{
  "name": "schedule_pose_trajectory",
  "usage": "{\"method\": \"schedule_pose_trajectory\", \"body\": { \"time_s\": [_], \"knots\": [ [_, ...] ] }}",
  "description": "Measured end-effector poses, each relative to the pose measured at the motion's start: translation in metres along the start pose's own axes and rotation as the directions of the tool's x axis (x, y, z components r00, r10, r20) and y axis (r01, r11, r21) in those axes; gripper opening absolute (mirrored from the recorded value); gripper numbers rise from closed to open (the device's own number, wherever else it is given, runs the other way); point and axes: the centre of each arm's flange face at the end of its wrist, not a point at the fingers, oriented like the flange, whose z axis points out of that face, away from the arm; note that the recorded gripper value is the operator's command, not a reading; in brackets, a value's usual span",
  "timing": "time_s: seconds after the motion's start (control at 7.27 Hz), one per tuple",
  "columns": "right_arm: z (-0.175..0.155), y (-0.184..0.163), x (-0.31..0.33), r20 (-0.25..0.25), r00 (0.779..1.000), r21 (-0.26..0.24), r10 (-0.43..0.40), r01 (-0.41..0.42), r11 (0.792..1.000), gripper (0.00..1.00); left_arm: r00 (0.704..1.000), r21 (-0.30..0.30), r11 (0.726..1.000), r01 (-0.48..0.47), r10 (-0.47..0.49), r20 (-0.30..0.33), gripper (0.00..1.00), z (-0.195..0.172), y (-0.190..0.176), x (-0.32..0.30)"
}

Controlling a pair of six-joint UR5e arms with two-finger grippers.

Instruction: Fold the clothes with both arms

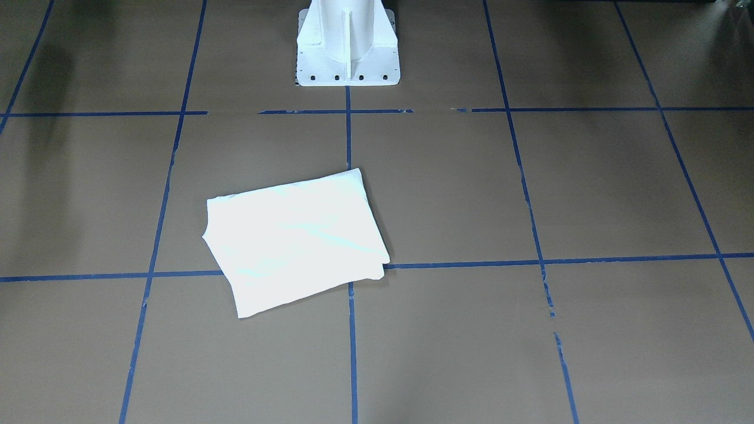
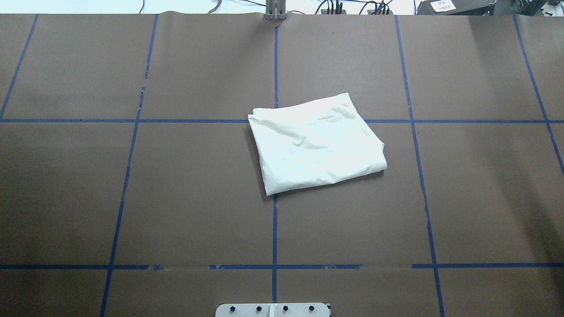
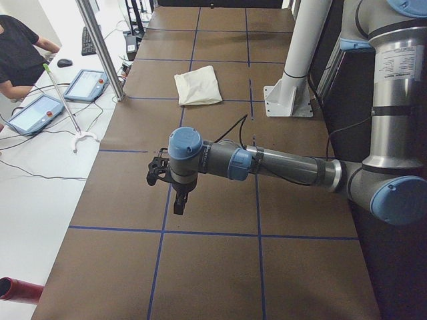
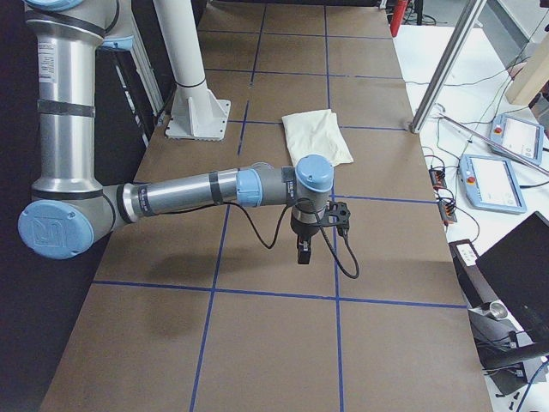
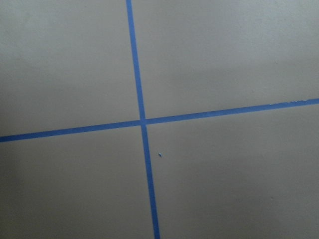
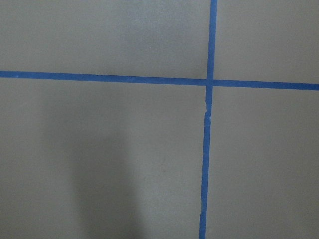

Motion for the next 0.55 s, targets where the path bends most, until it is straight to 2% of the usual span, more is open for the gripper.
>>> {"method": "schedule_pose_trajectory", "body": {
  "time_s": [0.55],
  "knots": [
    [0.006, 0.015, 0.020, 0.015, 0.999, -0.018, 0.047, -0.046, 0.999, 1.00, 1.000, -0.026, 1.000, 0.008, -0.008, 0.015, 1.00, 0.011, 0.005, -0.001]
  ]
}}
